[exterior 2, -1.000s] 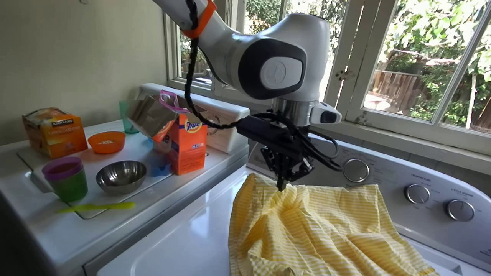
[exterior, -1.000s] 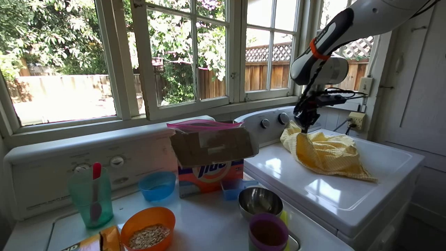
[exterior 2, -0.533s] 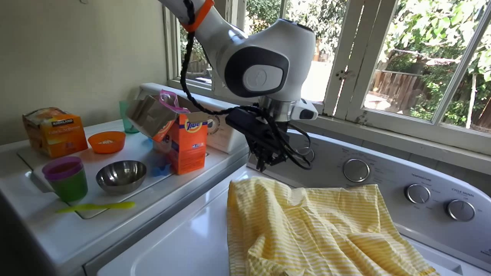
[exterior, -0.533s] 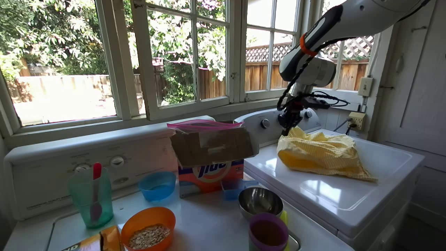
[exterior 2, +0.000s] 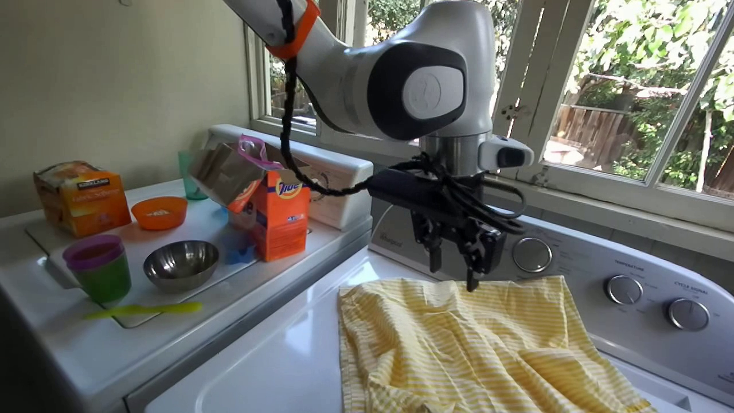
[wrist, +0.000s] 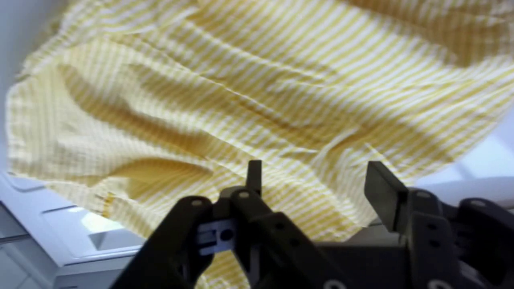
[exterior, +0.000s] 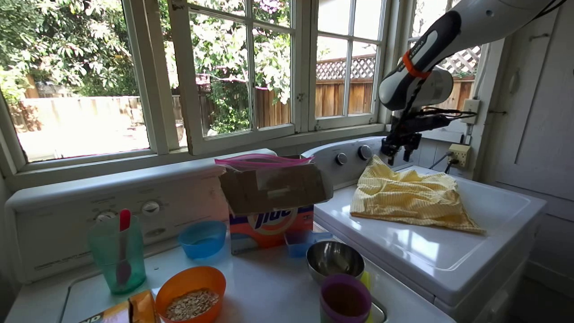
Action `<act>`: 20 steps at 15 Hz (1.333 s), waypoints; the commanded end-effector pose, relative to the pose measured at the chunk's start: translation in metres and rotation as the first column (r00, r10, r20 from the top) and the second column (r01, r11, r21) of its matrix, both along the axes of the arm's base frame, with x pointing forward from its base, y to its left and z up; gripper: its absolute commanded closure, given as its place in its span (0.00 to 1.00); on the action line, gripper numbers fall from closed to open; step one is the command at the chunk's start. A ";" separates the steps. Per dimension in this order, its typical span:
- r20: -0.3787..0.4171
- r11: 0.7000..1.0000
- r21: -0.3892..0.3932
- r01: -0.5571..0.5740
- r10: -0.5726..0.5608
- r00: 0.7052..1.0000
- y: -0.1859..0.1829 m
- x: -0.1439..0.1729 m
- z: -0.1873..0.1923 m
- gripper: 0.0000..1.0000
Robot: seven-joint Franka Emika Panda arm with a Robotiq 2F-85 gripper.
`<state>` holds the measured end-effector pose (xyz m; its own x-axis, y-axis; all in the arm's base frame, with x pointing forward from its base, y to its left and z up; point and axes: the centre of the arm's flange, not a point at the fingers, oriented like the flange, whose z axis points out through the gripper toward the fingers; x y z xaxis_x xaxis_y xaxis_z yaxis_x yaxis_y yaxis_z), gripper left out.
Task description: Turn the towel to the right
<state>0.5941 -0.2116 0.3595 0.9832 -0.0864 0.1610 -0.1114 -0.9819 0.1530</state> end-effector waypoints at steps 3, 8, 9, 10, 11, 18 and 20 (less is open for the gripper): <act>0.006 0.954 -0.188 0.233 -0.236 0.972 -0.063 0.004 -0.045 0.00; 0.083 0.847 -0.297 0.441 -0.437 0.895 -0.108 0.015 -0.068 0.00; 0.113 0.821 -0.306 0.482 -0.472 0.874 -0.115 0.019 -0.072 0.25; 0.144 0.794 -0.305 0.526 -0.507 0.850 -0.120 0.023 -0.077 0.27; 0.168 0.765 -0.302 0.568 -0.544 0.822 -0.126 0.028 -0.080 0.34; 0.280 0.673 -0.266 0.690 -0.631 0.723 -0.145 0.033 -0.084 0.64; 0.294 0.658 -0.268 0.704 -0.640 0.710 -0.148 0.036 -0.089 0.73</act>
<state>0.6305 -0.3596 0.2707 0.6334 -0.6222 0.4601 -0.7738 -0.5135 0.3709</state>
